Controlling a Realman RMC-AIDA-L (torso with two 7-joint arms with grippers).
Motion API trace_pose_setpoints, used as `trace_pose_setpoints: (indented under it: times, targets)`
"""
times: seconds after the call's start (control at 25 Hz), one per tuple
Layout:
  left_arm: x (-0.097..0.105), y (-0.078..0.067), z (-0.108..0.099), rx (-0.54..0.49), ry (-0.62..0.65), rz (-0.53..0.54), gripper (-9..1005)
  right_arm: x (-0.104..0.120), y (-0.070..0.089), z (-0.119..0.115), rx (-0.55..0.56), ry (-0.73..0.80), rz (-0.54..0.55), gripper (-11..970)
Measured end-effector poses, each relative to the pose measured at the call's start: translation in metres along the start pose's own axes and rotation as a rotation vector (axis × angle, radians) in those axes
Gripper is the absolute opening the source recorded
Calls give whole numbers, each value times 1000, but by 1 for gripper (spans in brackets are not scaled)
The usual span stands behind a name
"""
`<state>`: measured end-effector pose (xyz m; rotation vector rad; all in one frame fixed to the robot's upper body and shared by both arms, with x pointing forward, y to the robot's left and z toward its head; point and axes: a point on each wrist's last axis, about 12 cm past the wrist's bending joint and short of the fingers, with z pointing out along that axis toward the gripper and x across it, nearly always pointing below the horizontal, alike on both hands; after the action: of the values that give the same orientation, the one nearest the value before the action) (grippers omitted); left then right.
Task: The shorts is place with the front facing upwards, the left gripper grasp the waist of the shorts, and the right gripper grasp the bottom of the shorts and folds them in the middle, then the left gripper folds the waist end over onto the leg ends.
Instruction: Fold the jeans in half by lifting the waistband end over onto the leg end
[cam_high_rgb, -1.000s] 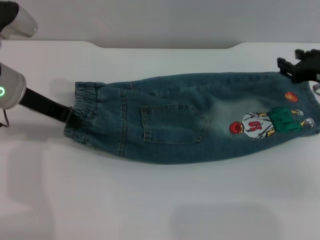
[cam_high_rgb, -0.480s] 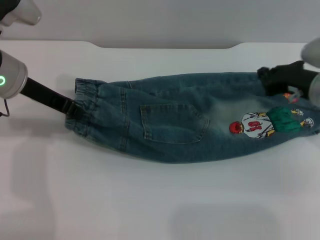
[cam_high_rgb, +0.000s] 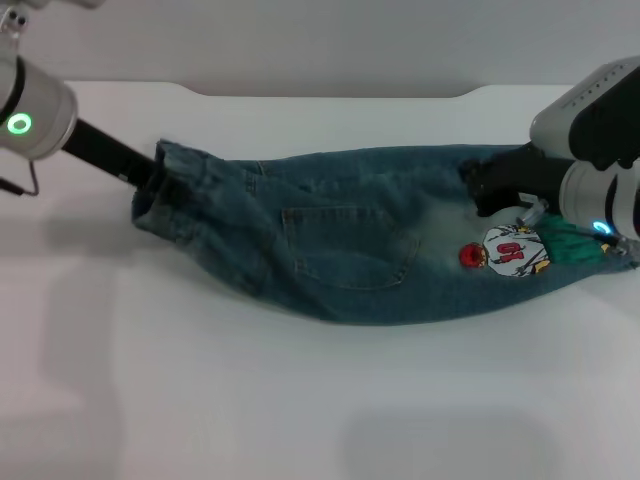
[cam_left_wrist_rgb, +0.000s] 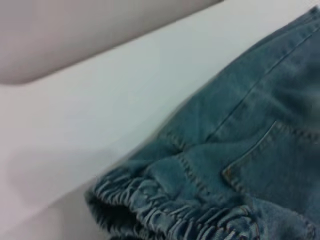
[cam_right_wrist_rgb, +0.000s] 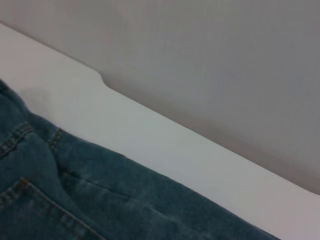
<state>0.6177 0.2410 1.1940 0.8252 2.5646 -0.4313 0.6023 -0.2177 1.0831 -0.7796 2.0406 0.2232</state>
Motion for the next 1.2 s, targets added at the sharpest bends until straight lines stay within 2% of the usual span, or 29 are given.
trace_pose_setpoints:
  times: [0.2, 0.28, 0.44, 0.48, 0.56, 0.8, 1.2]
  targets:
    - [-7, -5, -2, 4, -15, 22, 69, 0, 2, 1, -7, 4, -4, -1]
    - [-20, -15, -5, 17, -44, 71, 69, 2, 2, 2, -7, 9, -2, -1]
    - [-23, -18, -7, 17, -48, 86, 70, 7, 2, 2, -8, 23, 4, -2]
    - [-28, -24, -10, 16, -62, 110, 70, 9, 2, 2, -10, 28, 5, -2]
    - [-35, -34, -14, 26, -85, 143, 69, 10, 5, 4, -18, 37, -2, -2]
    - [-43, -49, -15, 50, -93, 196, 67, 12, 15, 7, -44, 52, -41, -1]
    - [-55, -60, -16, 53, -99, 247, 64, 10, 31, 13, -80, 58, -107, -1]
